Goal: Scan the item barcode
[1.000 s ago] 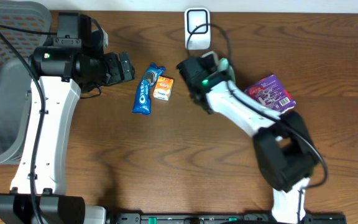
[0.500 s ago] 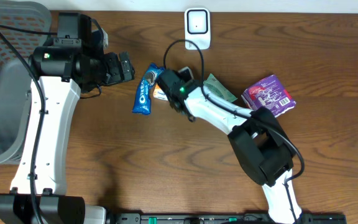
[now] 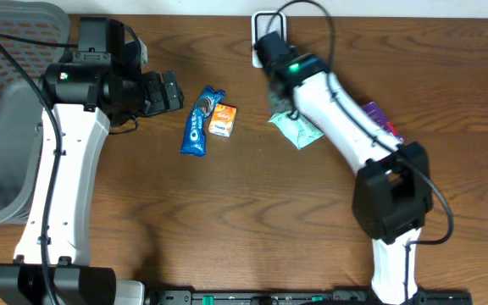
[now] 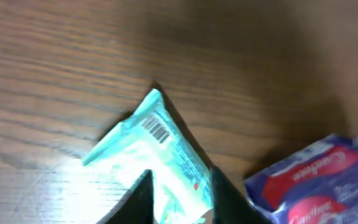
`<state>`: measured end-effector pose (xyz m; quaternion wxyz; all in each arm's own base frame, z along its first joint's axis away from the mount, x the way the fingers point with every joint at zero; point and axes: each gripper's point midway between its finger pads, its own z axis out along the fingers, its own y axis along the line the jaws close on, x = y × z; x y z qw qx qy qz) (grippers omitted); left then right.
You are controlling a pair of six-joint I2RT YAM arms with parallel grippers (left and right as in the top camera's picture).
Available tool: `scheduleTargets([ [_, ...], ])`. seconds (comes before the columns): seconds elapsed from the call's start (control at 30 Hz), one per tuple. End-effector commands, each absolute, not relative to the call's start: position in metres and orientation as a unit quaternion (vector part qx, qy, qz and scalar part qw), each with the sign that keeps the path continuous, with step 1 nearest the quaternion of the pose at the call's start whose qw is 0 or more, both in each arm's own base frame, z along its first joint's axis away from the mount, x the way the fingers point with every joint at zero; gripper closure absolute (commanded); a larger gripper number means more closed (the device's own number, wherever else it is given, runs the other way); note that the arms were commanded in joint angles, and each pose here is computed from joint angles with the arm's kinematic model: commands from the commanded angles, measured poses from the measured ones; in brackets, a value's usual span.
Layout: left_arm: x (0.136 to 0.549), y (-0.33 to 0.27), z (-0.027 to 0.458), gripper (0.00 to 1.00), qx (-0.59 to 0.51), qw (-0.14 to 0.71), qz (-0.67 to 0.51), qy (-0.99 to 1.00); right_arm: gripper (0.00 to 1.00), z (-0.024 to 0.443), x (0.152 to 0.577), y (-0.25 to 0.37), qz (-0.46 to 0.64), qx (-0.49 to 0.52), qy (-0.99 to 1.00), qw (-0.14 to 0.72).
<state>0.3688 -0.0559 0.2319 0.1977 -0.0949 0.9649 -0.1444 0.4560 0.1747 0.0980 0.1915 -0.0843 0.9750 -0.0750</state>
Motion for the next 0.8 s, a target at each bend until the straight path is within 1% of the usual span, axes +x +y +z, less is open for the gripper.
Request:
scheduleTargets([
  [0.0, 0.369, -0.053, 0.229, 0.02, -0.094, 0.196, -0.138, 0.966, 0.92, 0.083, 0.448, 0.180, -0.005, -0.088, 0.984, 0.155],
  [0.03, 0.369, -0.053, 0.229, 0.02, -0.094, 0.196, -0.138, 0.966, 0.98, 0.079, 0.448, 0.179, 0.005, -0.084, 0.985, 0.152],
  [0.07, 0.369, -0.053, 0.229, 0.02, -0.094, 0.196, -0.138, 0.966, 0.99, 0.074, 0.448, 0.179, 0.016, -0.081, 0.985, 0.149],
  [0.17, 0.369, -0.053, 0.229, 0.02, -0.094, 0.196, -0.138, 0.966, 0.99, 0.059, 0.443, 0.180, 0.034, -0.080, 0.987, 0.138],
  [0.37, 0.369, -0.053, 0.229, 0.02, -0.094, 0.196, -0.138, 0.966, 0.99, 0.015, 0.425, 0.176, 0.033, -0.071, 0.990, 0.121],
  [0.47, 0.369, -0.053, 0.229, 0.02, -0.094, 0.196, -0.138, 0.966, 0.99, 0.002, 0.413, 0.185, 0.058, -0.076, 0.990, 0.107],
  [0.6, 0.369, -0.053, 0.229, 0.02, -0.094, 0.196, -0.138, 0.966, 0.99, 0.005, 0.406, 0.203, 0.092, -0.088, 0.987, 0.096],
  [0.77, 0.369, -0.053, 0.229, 0.02, -0.094, 0.197, -0.138, 0.966, 0.99, 0.045, 0.419, 0.211, 0.100, -0.091, 0.984, 0.118],
])
